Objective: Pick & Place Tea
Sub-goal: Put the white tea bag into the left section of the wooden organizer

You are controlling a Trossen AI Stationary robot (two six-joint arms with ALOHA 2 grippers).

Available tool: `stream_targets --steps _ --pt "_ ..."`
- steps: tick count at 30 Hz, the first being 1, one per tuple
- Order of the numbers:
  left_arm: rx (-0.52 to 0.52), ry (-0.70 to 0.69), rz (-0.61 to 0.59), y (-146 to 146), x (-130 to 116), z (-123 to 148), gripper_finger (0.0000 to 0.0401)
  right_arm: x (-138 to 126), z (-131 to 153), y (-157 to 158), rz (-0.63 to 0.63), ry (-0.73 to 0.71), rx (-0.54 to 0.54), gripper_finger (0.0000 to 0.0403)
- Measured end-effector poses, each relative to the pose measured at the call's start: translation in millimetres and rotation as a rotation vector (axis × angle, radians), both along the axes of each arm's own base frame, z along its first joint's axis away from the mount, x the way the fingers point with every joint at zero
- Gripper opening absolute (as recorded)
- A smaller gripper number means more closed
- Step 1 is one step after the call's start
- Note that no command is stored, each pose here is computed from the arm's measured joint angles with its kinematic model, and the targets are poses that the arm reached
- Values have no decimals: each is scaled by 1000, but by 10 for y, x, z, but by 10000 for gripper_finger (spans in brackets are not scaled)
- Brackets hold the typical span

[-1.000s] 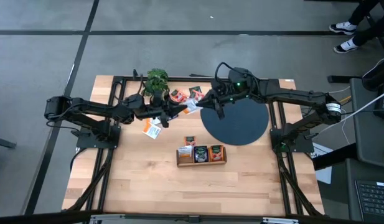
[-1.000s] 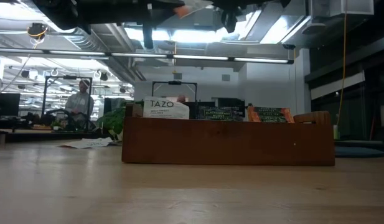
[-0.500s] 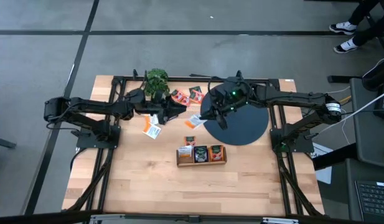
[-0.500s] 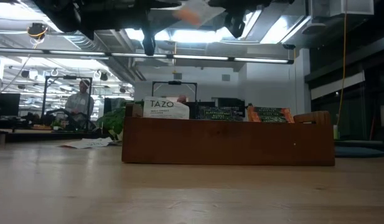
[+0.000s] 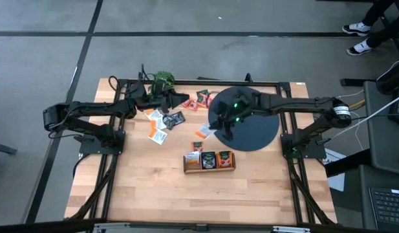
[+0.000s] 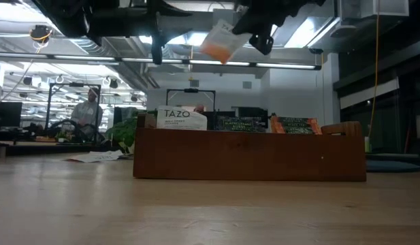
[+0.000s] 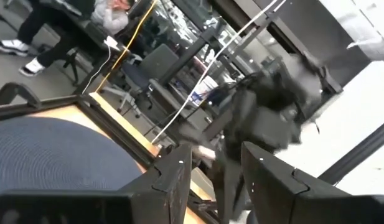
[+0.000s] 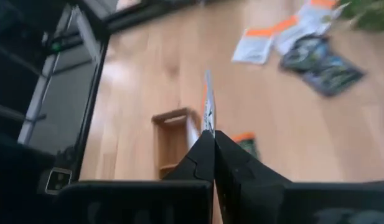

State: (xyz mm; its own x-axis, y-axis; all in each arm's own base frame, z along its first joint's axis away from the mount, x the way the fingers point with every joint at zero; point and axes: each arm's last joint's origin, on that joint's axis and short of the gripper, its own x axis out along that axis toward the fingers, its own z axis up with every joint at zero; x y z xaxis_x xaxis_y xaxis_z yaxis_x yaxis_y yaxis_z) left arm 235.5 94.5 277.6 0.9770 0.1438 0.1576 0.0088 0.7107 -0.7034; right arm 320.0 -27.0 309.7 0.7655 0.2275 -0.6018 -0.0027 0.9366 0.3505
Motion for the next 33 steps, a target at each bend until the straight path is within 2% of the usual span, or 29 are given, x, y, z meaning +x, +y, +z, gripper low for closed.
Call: stream_targets --steps 4,12,22,27,33 --pt "-66 -2 -27 0 0 -6 136 142 -109 165 15 62 4 2" --pt "-196 32 -182 -59 15 -41 136 404 -157 465 63 182 -10 2" --pt "-204 -9 -278 -263 57 21 136 784 -309 745 185 327 -92 2" --pt "-175 -61 -249 -307 -57 162 136 947 -428 855 235 340 -122 2" --pt "-166 -5 -171 -280 -311 260 136 1053 -567 895 261 359 -139 2"
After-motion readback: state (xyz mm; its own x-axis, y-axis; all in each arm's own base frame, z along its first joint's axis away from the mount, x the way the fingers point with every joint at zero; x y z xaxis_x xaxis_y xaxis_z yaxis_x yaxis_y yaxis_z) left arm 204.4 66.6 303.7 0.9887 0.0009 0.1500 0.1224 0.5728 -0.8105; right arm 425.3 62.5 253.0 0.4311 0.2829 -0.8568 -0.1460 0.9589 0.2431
